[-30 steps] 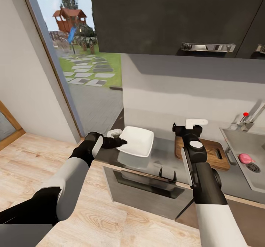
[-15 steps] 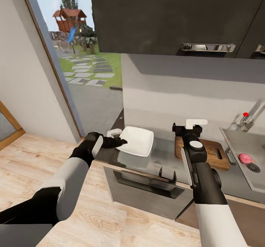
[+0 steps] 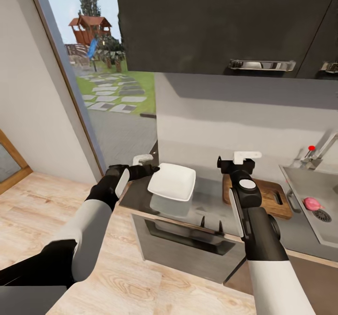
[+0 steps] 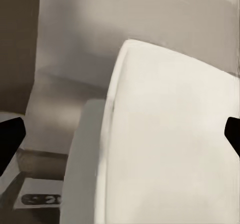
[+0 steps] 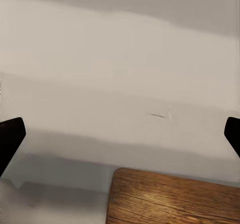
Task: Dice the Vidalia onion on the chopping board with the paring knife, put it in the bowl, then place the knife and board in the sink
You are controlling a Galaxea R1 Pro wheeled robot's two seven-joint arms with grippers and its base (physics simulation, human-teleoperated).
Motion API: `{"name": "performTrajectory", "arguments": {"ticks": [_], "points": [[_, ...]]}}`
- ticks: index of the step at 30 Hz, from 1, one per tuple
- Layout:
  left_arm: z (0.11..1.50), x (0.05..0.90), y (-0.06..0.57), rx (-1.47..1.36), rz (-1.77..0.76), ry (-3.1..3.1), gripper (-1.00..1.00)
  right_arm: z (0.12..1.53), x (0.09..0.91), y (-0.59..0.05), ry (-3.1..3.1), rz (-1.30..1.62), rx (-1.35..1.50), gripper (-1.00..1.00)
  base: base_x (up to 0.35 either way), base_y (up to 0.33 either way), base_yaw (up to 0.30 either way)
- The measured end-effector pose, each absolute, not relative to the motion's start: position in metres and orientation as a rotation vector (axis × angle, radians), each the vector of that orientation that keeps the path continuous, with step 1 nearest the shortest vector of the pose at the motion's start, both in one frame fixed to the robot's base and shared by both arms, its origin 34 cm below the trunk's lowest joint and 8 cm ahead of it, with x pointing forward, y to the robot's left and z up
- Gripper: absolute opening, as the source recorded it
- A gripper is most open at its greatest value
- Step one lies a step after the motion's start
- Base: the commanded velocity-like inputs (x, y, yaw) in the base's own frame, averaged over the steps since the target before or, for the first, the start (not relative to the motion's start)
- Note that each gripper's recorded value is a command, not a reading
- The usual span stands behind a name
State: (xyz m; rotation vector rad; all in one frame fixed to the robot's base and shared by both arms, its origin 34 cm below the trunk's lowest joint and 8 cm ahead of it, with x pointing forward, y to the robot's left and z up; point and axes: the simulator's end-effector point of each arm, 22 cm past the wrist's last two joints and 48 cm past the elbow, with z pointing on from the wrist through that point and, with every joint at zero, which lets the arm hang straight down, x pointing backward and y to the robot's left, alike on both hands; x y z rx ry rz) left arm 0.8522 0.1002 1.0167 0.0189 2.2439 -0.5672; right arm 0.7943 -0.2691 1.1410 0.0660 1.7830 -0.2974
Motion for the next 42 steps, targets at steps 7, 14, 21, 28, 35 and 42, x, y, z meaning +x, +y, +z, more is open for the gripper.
{"name": "performTrajectory", "arguments": {"ticks": [7, 14, 21, 28, 35, 42], "points": [[1.05, 0.862, 0.105, 0.023, -0.554, 2.174, 1.0, 1.148, 0.793, -0.268, 1.773, -0.295, 0.065, 1.0, 0.0, 0.0, 0.0], [1.06, 0.861, 0.099, 0.032, -0.562, 2.159, 1.0, 1.147, 0.795, -0.233, 1.784, -0.151, -0.052, 1.0, 0.0, 0.0, 0.0], [1.073, 0.862, 0.095, 0.065, -0.545, 2.134, 1.0, 1.134, 0.789, -0.243, 1.817, 0.106, -0.08, 1.0, 0.0, 0.0, 0.0], [1.112, 0.872, 0.108, 0.07, -0.522, 2.049, 1.0, 1.132, 0.783, -0.274, 1.816, 0.15, -0.022, 1.0, 0.0, 0.0, 0.0], [1.142, 0.873, 0.126, 0.124, -0.562, 1.974, 1.0, 1.137, 0.773, -0.351, 1.811, 0.039, 0.047, 1.0, 0.0, 0.0, 0.0], [1.152, 0.867, 0.117, 0.195, -0.578, 1.956, 1.0, 1.146, 0.768, -0.381, 1.801, -0.018, 0.056, 1.0, 0.0, -0.042, 0.0]]}}
